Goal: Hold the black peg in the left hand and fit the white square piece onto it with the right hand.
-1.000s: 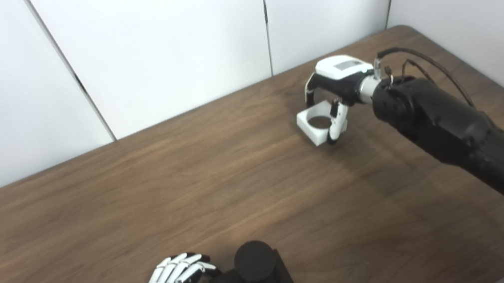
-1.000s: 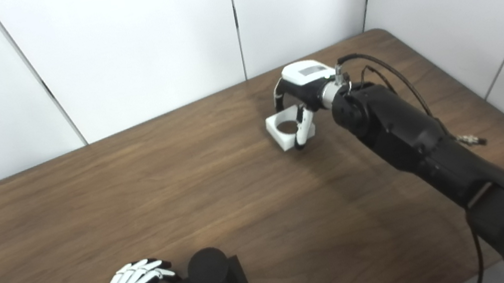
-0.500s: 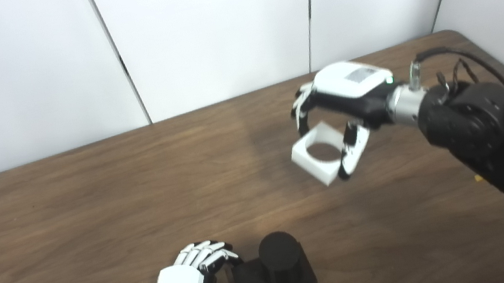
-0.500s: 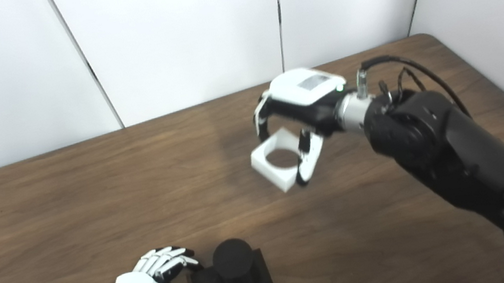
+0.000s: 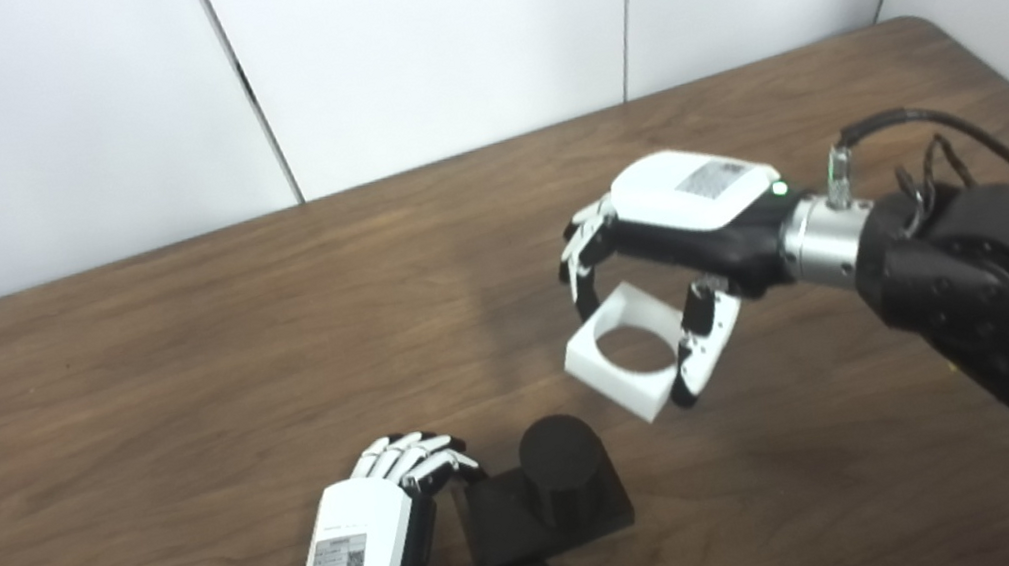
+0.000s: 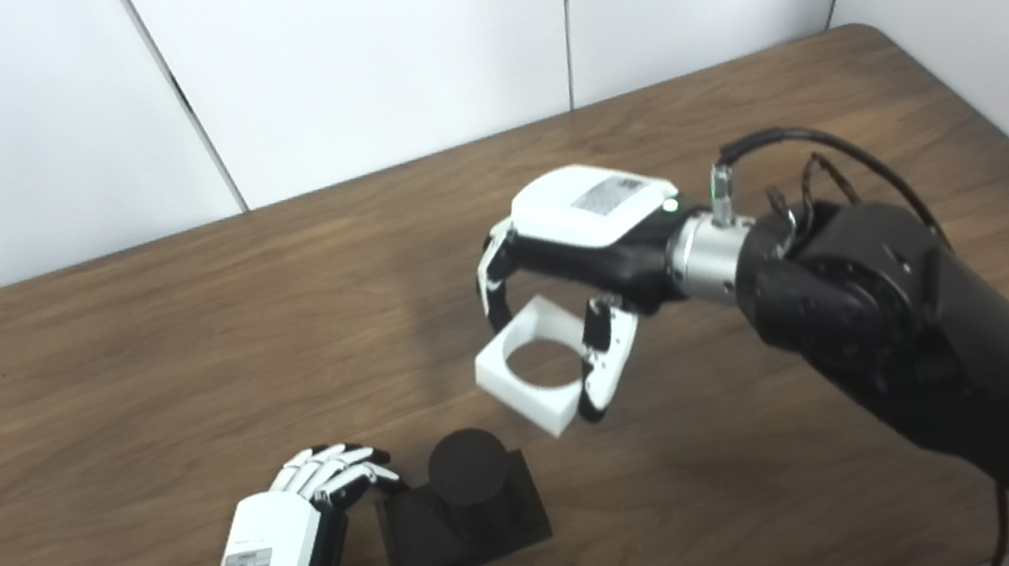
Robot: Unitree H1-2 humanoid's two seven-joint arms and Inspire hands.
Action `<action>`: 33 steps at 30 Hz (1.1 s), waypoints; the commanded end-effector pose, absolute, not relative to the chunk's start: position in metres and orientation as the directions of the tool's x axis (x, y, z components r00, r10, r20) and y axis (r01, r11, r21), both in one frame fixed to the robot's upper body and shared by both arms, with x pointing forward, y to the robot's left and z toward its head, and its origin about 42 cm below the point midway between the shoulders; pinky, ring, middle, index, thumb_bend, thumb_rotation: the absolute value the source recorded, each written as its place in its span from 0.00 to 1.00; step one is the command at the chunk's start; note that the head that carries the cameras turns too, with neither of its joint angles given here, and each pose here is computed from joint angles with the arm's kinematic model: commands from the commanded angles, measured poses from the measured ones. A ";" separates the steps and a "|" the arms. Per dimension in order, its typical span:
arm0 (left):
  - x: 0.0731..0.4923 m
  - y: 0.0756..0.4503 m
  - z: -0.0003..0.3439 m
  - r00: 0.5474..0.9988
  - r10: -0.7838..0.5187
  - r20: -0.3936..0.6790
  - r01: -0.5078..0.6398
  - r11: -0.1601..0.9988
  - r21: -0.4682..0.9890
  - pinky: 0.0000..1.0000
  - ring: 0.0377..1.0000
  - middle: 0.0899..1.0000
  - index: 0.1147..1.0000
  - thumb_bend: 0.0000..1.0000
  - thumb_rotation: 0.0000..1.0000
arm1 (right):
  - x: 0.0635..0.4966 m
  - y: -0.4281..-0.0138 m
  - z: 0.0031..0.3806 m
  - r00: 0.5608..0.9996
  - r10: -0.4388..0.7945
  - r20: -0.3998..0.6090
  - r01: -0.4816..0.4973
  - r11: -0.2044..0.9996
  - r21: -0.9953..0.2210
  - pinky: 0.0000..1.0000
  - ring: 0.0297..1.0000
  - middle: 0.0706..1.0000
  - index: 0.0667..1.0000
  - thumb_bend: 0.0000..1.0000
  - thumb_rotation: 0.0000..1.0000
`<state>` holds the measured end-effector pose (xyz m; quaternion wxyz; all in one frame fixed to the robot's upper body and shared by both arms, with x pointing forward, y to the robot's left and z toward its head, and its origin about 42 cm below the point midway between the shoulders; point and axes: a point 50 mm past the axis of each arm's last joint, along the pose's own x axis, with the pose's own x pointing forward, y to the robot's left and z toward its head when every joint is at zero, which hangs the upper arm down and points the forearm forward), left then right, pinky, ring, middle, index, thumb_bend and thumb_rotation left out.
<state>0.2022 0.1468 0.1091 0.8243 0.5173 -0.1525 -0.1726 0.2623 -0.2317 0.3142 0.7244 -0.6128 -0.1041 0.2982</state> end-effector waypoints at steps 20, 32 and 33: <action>0.197 0.136 0.100 0.881 -0.473 -0.005 0.180 0.327 0.928 0.85 0.80 0.72 0.42 0.52 0.05 | 0.253 -0.199 0.301 0.746 0.642 -0.178 -0.289 0.071 -0.955 0.91 0.87 0.74 0.45 0.52 0.13; 0.197 0.133 0.103 0.880 -0.475 0.002 0.176 0.330 0.927 0.85 0.80 0.72 0.42 0.52 0.05 | 0.255 -0.187 0.295 0.737 0.653 -0.173 -0.283 0.066 -0.957 0.93 0.87 0.75 0.45 0.52 0.13; 0.197 0.133 0.103 0.880 -0.475 0.002 0.177 0.330 0.927 0.85 0.80 0.72 0.42 0.52 0.05 | 0.255 -0.187 0.295 0.736 0.654 -0.172 -0.282 0.065 -0.957 0.93 0.87 0.75 0.45 0.52 0.13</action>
